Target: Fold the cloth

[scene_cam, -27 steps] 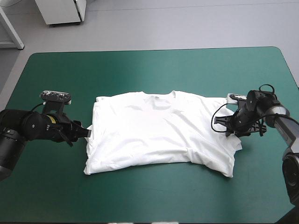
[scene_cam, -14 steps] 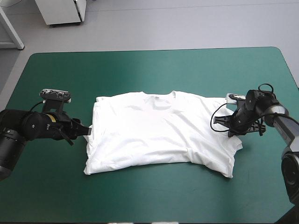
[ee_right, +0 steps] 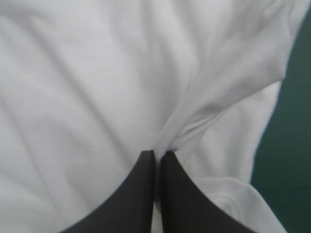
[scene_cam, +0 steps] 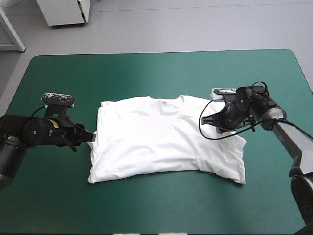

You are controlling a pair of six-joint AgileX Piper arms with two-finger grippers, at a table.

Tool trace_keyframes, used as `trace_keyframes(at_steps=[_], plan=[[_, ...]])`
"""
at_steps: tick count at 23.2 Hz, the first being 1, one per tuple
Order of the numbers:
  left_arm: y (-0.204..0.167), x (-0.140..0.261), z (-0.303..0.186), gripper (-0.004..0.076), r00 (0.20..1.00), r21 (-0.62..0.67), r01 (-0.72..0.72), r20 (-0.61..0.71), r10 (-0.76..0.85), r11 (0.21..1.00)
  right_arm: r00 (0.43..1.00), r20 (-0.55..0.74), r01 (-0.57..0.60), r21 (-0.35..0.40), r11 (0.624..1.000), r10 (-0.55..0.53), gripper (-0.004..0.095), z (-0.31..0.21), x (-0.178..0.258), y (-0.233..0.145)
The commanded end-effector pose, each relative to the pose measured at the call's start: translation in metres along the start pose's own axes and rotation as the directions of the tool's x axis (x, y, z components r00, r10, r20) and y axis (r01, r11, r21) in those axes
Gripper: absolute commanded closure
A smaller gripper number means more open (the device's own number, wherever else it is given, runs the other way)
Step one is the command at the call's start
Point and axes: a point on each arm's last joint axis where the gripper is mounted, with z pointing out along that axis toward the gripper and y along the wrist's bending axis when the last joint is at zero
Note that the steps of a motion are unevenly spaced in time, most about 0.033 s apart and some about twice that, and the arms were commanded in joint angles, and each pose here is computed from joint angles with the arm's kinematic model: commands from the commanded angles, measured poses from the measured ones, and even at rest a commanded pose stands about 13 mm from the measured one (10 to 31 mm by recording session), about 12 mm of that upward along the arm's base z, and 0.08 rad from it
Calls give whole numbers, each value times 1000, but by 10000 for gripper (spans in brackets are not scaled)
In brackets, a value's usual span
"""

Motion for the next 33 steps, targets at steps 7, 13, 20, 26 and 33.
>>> trace_keyframes(at_steps=[7, 13, 20, 26, 33], plan=[[-2, -8, -14, 370, 995, 12, 5, 97, -7, 1000, 999, -16, 33, -110, 993, -35, 921, 28, -5, 40], [-2, -8, -14, 370, 995, 12, 8, 97, -9, 1000, 998, -54, 24, -118, 993, -30, 907, 35, -5, 41], [-2, -9, -14, 370, 995, 12, 8, 98, -9, 1000, 997, -37, 68, -137, 988, -74, 491, 0, -20, 49], [-2, -9, -14, 370, 995, 12, 8, 98, -9, 1000, 992, 66, 117, -88, 989, -111, 466, -48, -24, 48], [-1, -14, 7, 370, 998, 11, 61, 26, -61, 998, 988, 104, 112, 65, 992, -118, 466, -109, 4, 31]])
